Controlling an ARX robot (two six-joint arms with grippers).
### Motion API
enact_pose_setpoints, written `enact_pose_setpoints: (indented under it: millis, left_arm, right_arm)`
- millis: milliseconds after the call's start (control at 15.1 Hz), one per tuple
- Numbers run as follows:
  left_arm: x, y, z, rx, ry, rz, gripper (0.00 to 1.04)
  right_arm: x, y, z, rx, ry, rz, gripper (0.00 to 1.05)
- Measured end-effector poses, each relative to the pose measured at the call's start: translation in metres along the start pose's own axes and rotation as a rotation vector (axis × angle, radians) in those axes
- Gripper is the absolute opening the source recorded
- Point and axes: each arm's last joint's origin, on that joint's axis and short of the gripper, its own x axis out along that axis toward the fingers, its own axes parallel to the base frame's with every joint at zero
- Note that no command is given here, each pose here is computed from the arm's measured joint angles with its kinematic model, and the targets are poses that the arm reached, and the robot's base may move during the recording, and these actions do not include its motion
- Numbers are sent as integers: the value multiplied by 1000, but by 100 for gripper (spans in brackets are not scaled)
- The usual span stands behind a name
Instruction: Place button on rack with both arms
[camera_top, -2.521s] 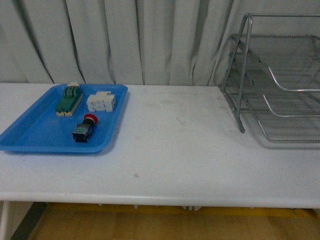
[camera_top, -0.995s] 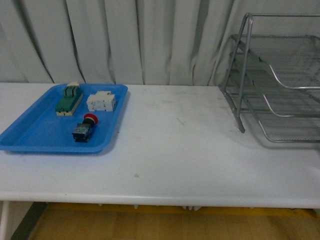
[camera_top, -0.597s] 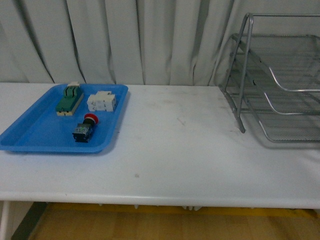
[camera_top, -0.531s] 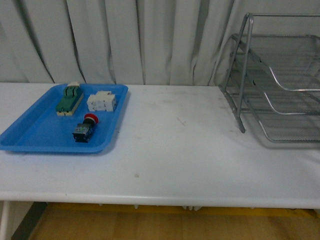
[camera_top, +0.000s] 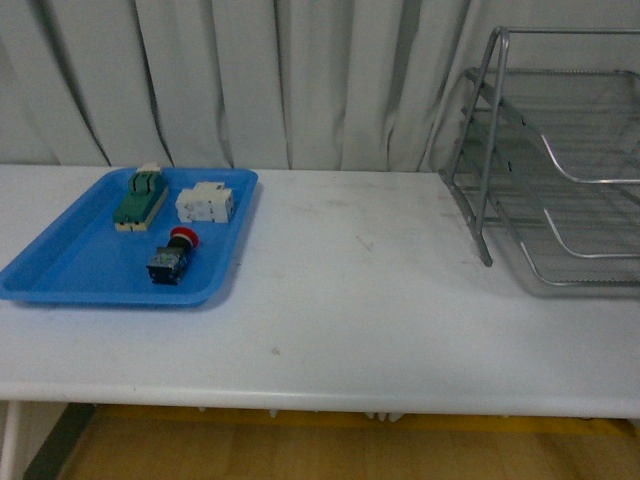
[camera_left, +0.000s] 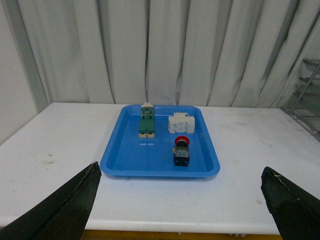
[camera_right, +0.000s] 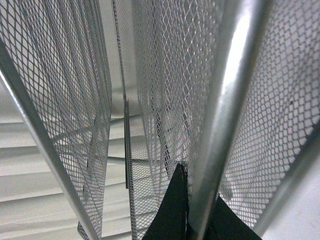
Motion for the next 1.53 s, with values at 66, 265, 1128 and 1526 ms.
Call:
enact_pose_setpoints:
  millis: [66, 265, 1128, 1526]
  left_arm:
    - [0, 0, 0, 0, 0, 0, 98]
    - [0, 0, 0, 0, 0, 0, 98]
    - [0, 0, 0, 0, 0, 0, 98]
    - [0, 0, 0, 0, 0, 0, 98]
  right_arm:
    - [-7, -1, -1, 6, -4, -12, 2]
    - [-28, -4, -4, 13, -19, -51, 2]
    - [-105, -11, 5, 68, -133, -175, 61]
    - [-116, 14, -8, 51, -77, -123, 98]
